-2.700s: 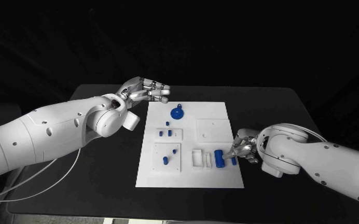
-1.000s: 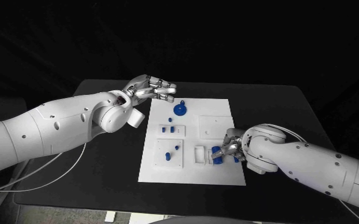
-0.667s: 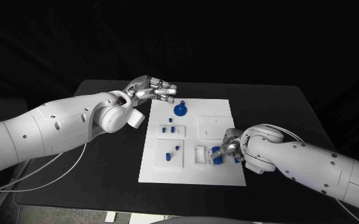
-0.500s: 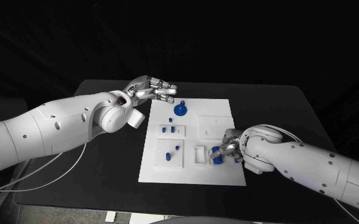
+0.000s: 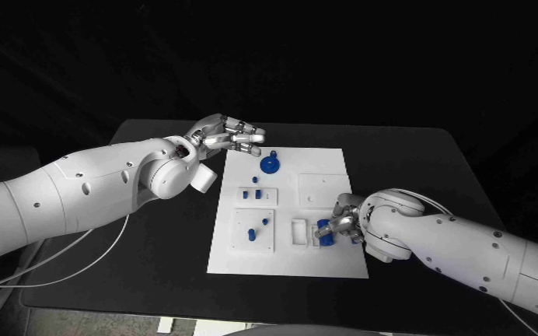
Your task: Assemble the parts on the task board
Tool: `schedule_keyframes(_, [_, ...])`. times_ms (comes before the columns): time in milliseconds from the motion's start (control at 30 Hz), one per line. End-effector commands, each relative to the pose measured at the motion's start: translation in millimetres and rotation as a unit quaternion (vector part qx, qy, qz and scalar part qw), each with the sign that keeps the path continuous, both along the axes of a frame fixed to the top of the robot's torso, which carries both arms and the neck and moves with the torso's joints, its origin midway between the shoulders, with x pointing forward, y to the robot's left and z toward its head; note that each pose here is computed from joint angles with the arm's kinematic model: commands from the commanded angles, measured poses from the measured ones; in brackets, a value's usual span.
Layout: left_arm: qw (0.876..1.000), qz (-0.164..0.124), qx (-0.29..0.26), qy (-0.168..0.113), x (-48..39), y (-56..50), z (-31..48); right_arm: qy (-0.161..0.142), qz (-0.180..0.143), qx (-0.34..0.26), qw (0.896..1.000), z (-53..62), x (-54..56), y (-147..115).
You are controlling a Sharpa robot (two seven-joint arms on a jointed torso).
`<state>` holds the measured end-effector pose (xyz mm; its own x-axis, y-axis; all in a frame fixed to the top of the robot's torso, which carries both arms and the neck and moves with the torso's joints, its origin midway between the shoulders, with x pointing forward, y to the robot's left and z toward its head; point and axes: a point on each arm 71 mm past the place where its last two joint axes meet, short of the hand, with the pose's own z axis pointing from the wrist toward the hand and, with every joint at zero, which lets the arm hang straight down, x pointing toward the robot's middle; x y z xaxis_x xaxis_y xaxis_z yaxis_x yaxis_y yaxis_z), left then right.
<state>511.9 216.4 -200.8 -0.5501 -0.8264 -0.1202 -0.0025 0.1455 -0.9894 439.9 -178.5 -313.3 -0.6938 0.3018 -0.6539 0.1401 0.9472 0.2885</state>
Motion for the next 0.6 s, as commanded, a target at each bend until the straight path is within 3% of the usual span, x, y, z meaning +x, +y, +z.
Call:
schedule_keyframes(33, [1.0, -0.01, 0.0, 0.0, -0.6, -1.6, 0.3, 0.032, -0.027, -0.005, 0.999, -15.9, -10.9, -9])
schedule_keyframes(267, [1.0, -0.008, 0.002, 0.002, -0.3, -0.3, -0.2, 0.041, -0.05, 0.035, 0.997, -9.5, -14.7, -15])
schedule_keyframes(600, [1.0, -0.01, 0.003, 0.004, -0.1, -0.3, -0.6, 0.036, -0.068, 0.077, 0.994, 12.5, -15.8, -15])
